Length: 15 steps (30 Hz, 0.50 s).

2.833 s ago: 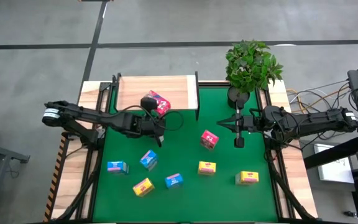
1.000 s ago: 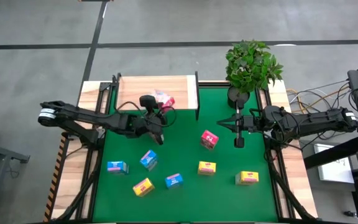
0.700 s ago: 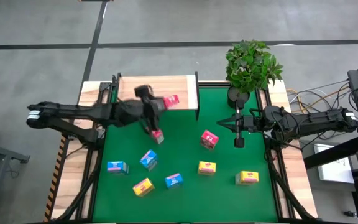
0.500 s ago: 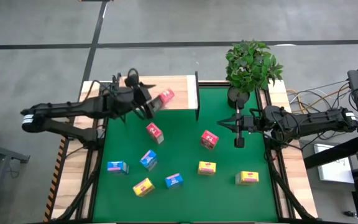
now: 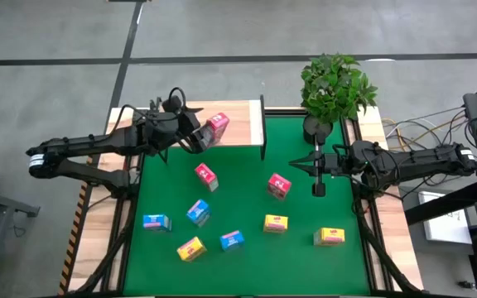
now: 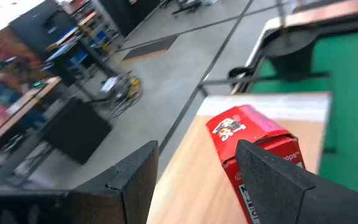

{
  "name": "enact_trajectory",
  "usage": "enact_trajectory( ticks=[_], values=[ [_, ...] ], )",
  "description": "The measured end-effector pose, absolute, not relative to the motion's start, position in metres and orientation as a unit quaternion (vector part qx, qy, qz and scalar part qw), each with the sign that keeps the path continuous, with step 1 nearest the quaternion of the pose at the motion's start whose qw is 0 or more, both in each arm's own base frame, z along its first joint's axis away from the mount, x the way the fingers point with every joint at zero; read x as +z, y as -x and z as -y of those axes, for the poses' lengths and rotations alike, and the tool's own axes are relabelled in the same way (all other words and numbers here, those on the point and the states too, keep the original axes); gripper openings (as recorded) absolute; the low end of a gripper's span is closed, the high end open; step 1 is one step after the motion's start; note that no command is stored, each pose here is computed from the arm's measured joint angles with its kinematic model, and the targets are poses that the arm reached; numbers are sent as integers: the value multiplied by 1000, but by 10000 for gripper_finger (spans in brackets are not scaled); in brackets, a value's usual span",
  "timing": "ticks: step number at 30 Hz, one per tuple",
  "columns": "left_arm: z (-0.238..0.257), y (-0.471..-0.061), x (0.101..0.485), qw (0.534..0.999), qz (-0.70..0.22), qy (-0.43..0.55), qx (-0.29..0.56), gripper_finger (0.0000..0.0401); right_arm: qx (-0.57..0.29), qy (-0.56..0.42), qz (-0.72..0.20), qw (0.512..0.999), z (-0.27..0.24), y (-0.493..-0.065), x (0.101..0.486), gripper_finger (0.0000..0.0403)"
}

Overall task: Stack cereal on shelf
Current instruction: Adjust the red cereal on the shelf

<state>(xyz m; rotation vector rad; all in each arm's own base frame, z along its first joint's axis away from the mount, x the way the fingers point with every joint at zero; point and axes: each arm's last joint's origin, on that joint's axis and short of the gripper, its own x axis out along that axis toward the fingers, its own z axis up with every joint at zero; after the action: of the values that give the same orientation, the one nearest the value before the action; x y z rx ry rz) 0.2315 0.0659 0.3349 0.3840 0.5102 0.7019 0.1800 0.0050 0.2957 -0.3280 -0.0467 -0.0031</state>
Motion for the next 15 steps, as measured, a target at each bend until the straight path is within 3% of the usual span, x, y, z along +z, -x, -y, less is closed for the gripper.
enact_trajectory(
  ticks=[5, 15],
  values=[
    [-67, -227, 330, 861, -282, -203, 371, 206, -2, 164, 23, 986, -5, -180, 296, 9],
    [-66, -222, 317, 840, -351, -221, 349, 206, -2, 163, 23, 986, -5, -180, 296, 9]
  ],
)
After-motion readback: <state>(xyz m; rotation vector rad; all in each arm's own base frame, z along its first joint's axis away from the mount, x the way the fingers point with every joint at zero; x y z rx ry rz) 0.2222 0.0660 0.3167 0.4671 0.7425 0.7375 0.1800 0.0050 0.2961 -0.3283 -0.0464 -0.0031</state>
